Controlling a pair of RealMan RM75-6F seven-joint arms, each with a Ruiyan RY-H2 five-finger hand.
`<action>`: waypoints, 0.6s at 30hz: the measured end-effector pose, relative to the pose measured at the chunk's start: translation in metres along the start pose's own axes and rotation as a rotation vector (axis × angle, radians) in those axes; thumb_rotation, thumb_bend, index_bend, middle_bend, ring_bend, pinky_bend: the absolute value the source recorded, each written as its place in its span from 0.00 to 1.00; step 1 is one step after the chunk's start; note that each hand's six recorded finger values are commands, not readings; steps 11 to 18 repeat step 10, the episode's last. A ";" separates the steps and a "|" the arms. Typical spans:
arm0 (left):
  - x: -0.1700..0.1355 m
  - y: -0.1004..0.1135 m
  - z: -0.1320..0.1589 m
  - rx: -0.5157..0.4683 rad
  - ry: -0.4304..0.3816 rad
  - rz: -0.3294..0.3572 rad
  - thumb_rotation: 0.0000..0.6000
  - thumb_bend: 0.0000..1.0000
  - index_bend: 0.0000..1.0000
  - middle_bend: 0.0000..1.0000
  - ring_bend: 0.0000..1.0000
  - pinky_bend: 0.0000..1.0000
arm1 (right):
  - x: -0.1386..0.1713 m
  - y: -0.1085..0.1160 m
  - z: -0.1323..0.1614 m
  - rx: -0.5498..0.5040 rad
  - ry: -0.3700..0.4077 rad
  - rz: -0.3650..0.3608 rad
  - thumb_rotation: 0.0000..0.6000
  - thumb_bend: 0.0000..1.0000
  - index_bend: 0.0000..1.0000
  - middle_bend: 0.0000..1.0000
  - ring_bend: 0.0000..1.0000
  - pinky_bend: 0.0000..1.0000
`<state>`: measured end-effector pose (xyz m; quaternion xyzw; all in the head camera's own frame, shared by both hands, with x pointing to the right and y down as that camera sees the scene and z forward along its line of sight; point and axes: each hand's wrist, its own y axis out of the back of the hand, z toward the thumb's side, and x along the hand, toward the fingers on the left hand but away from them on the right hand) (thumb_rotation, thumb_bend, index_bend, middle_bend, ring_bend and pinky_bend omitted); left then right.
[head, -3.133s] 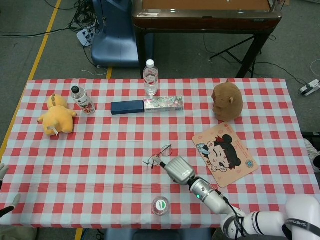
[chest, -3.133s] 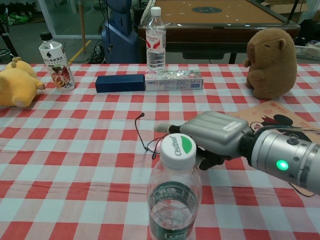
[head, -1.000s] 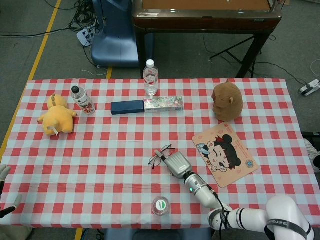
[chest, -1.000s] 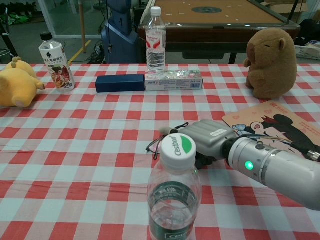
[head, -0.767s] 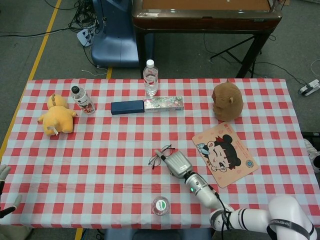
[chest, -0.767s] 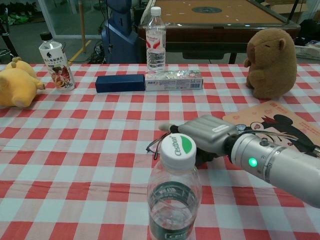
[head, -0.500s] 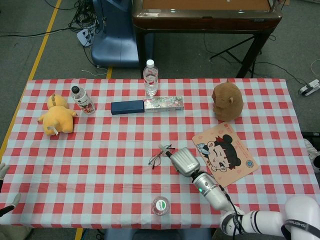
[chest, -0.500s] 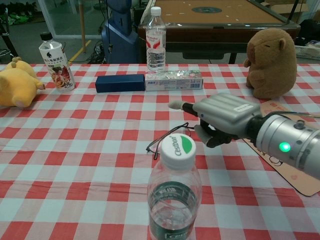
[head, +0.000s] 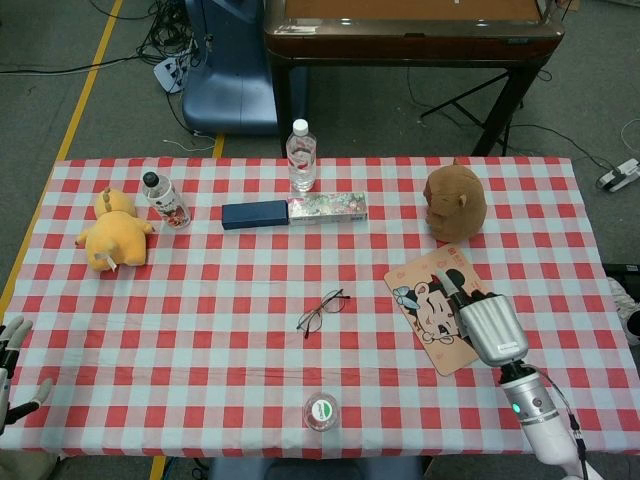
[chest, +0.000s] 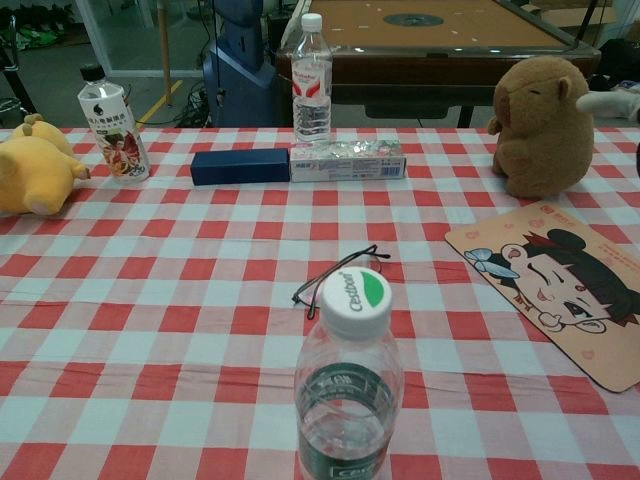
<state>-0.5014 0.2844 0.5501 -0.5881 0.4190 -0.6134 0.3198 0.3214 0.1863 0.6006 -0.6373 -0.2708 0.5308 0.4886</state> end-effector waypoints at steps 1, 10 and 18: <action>0.001 0.000 0.002 0.000 -0.005 0.000 1.00 0.32 0.00 0.00 0.00 0.00 | 0.006 0.001 -0.006 -0.002 -0.020 -0.007 1.00 0.48 0.00 0.36 0.32 0.53; 0.004 0.003 0.014 0.003 -0.037 0.012 1.00 0.32 0.00 0.00 0.00 0.00 | 0.065 0.014 -0.063 0.019 -0.232 -0.082 1.00 0.39 0.00 0.18 0.12 0.30; 0.004 0.003 0.014 0.003 -0.037 0.012 1.00 0.32 0.00 0.00 0.00 0.00 | 0.065 0.014 -0.063 0.019 -0.232 -0.082 1.00 0.39 0.00 0.18 0.12 0.30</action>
